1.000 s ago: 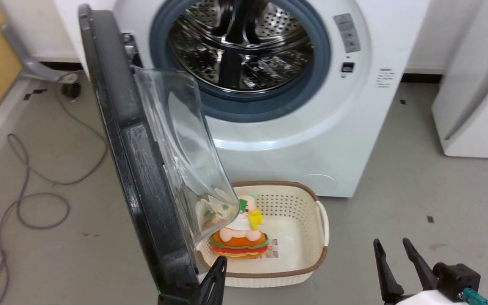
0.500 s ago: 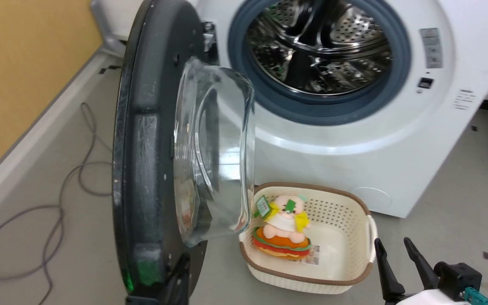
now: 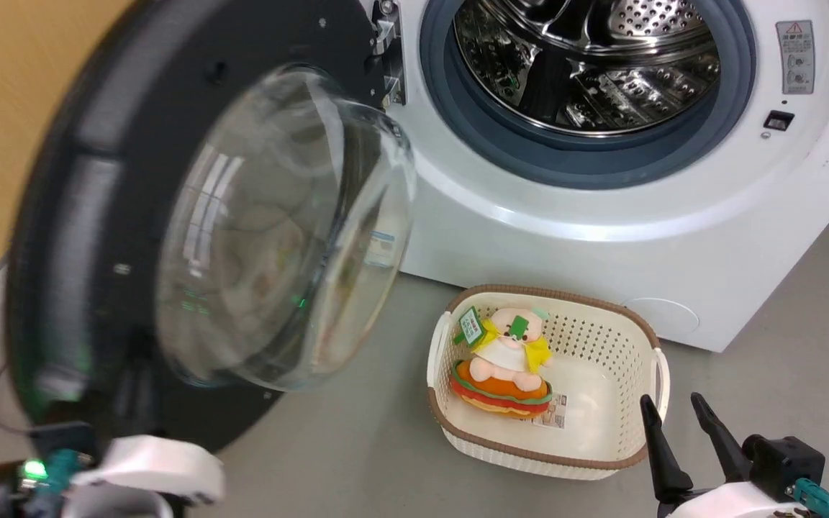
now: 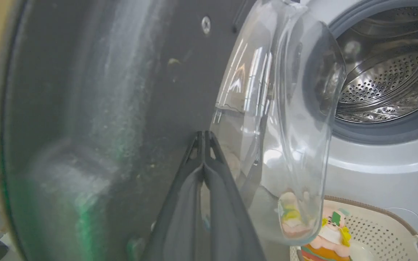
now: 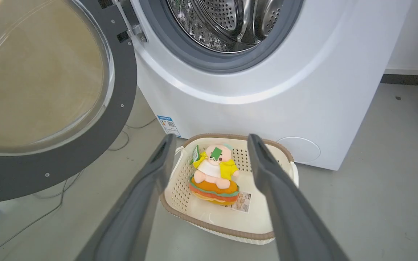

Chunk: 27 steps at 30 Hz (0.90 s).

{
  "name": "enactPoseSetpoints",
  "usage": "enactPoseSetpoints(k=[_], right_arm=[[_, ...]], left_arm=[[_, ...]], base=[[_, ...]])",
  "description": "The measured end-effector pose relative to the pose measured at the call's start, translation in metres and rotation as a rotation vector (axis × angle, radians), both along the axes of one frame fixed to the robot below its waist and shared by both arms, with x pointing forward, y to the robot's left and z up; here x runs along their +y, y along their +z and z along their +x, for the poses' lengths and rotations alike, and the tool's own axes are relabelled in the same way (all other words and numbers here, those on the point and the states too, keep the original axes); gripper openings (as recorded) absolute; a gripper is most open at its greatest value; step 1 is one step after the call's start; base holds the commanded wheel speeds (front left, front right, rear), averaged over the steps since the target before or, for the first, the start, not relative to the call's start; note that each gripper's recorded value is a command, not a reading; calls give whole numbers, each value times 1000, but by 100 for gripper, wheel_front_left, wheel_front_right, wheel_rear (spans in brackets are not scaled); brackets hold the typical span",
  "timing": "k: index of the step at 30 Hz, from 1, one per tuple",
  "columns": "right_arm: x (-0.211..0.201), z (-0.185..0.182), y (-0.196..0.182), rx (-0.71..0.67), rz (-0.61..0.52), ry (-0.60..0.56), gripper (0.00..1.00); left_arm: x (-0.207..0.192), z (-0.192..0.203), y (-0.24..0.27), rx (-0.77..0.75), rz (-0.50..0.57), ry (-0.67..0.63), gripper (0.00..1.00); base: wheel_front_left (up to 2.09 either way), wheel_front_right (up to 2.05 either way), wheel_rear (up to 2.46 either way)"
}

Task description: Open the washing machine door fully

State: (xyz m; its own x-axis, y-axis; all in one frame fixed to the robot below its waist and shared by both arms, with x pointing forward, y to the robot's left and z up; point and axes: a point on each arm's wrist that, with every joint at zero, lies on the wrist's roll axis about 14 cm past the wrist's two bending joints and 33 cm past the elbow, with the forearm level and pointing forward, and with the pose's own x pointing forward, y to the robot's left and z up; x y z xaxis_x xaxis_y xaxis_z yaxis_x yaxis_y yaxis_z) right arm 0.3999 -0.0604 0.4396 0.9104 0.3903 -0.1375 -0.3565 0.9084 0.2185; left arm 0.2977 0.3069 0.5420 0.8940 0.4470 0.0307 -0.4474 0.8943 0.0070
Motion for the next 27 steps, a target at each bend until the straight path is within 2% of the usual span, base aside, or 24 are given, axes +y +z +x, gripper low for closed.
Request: enactPoseSetpoints(k=[14,21,27], right_arm=[[-7,11,-10,23,-13,-20,100],[-8,13,-13,34,-21,-21,100],[-7,16,-9,22,-18,-21,100]], left_arm=[[121,-1,20,-62,47,262,0],[146,7,8,-20,43,283,0],[149,10,-2,3,34,278,0]], base=[[0,0,0],[0,0,0],[0,0,0]])
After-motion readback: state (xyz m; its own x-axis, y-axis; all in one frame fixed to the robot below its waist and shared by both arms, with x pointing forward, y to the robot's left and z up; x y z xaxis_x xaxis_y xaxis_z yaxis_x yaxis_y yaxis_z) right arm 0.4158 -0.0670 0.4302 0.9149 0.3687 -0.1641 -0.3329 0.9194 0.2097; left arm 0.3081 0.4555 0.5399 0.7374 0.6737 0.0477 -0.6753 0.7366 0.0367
